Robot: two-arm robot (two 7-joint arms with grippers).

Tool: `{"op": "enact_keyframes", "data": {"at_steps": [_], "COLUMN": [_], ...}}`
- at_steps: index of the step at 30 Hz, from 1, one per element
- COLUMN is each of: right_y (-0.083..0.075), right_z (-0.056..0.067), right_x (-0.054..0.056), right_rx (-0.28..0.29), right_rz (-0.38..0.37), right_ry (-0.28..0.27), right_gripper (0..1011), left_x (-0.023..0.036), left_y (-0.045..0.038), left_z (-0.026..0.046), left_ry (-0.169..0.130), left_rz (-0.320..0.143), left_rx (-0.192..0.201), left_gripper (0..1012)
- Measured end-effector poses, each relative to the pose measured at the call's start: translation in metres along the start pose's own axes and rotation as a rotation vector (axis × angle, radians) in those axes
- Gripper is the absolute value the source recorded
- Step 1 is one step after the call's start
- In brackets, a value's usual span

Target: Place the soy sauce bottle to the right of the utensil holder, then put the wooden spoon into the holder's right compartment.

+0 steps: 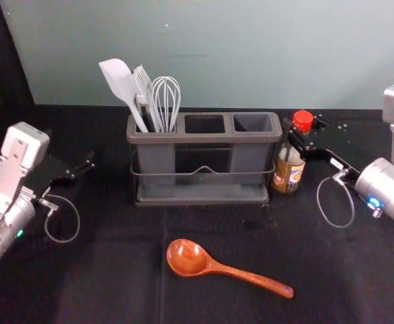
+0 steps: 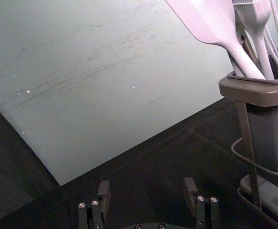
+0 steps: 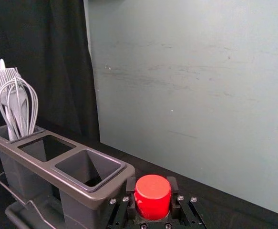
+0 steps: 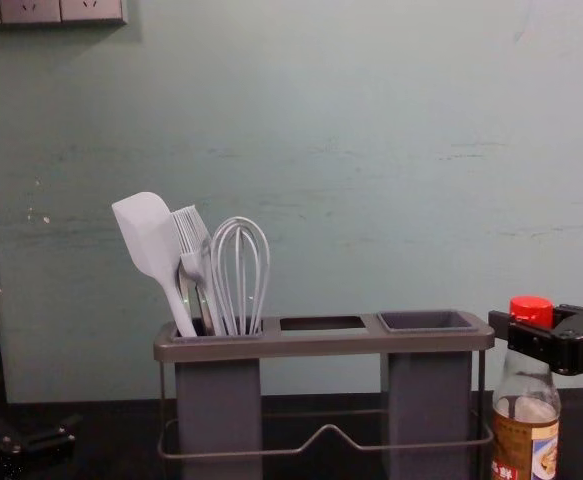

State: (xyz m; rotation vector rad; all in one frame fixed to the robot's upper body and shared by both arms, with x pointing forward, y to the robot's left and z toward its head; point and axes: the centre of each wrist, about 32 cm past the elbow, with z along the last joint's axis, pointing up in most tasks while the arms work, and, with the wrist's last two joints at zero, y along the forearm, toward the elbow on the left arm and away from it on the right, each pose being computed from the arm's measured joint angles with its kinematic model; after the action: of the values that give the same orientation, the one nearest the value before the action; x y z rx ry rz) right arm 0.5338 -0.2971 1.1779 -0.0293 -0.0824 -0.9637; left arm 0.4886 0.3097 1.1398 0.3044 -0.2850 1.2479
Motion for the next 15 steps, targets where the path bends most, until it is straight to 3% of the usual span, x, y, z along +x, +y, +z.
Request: {"op": "enact_keyframes", "data": {"at_steps": [5,15], "right_y": [-0.0009,-0.0058], "right_z": [0.0002,0.0045], "right_x": [-0.0001,0.0004], "right_rx": [-0.003,0.006], "right_rz": [-0.004,-0.018], "right_ry": [0.002,-0.004], "right_gripper": [433,756], "left_x": [0.0,0.0], "left_y": [0.0,0.0], "left_z": [0.0,0.0], "left_ry": [0.0,0.0], "left_rz": [0.0,0.0], "left_rx": [0.0,0.0], "left_gripper": [1005,1005]}}
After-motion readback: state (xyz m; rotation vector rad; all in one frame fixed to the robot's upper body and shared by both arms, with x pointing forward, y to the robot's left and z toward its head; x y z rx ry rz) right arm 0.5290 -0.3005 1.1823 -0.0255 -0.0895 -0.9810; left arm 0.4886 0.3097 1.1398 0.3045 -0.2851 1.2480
